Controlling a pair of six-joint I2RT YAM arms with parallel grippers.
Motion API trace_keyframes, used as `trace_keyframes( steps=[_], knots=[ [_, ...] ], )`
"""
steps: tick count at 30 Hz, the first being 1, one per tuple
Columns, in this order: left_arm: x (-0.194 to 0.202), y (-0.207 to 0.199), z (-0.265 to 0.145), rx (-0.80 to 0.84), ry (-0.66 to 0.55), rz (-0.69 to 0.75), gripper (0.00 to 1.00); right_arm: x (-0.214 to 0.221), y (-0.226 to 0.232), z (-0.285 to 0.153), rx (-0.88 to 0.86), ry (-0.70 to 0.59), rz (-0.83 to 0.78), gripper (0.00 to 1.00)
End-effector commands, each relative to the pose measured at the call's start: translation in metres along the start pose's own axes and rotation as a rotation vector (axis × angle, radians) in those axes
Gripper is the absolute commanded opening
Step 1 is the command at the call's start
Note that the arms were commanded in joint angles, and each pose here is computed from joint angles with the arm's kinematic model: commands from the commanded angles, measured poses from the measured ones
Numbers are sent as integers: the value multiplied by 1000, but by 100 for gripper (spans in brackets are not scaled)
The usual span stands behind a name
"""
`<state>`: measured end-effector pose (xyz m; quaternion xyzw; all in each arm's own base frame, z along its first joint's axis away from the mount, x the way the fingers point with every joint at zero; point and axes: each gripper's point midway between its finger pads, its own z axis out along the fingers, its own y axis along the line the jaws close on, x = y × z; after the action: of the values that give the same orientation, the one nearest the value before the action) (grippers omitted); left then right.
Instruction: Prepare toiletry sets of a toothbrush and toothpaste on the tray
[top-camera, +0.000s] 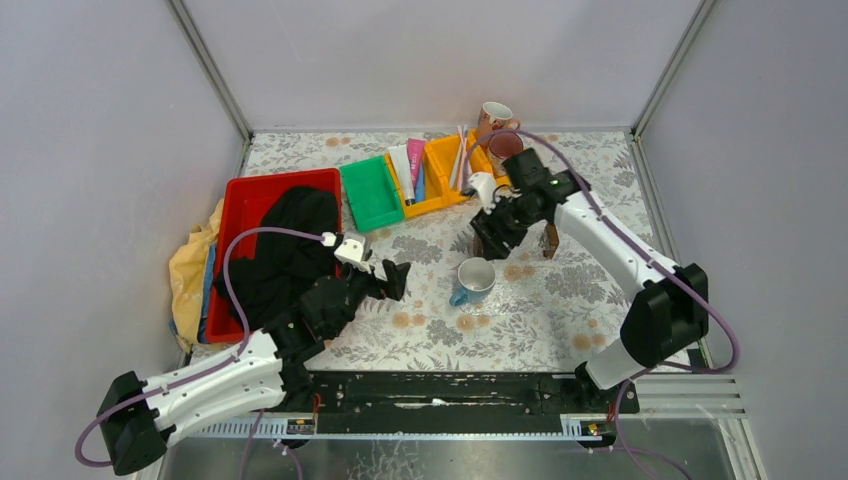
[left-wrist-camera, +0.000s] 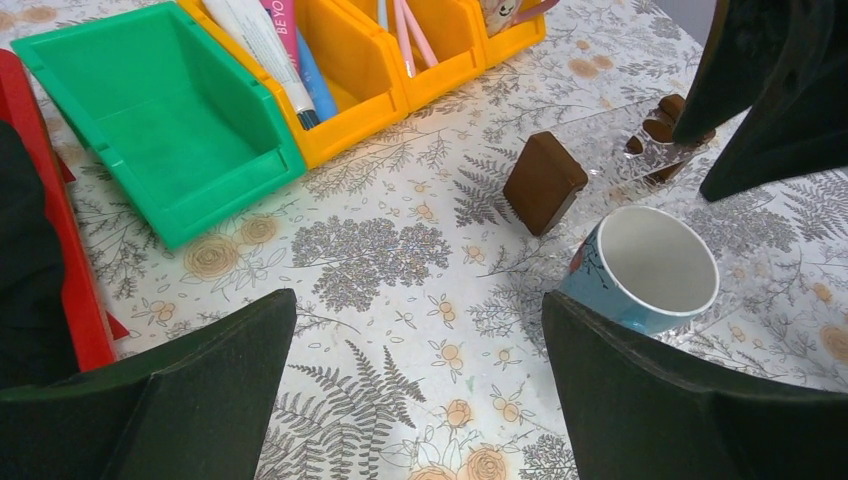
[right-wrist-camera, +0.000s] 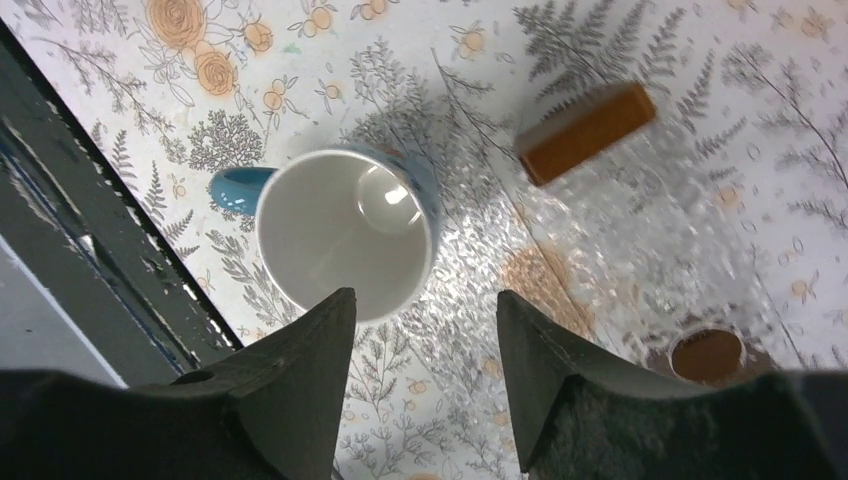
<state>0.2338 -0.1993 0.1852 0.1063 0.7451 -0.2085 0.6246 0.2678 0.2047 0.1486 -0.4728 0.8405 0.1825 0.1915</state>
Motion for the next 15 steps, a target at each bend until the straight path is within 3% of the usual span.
trace_keyframes(
  steps=[1,7,15],
  knots=[
    [-15,-7,3,27,-74,-66,100,-22,-5,-44,-66,-188,53,61],
    [-17,-14,6,55,-83,-86,100,-35,-43,-73,-14,-337,104,66],
    [-19,-21,8,85,-99,-116,100,-62,-127,-116,147,-519,197,66]
  ],
)
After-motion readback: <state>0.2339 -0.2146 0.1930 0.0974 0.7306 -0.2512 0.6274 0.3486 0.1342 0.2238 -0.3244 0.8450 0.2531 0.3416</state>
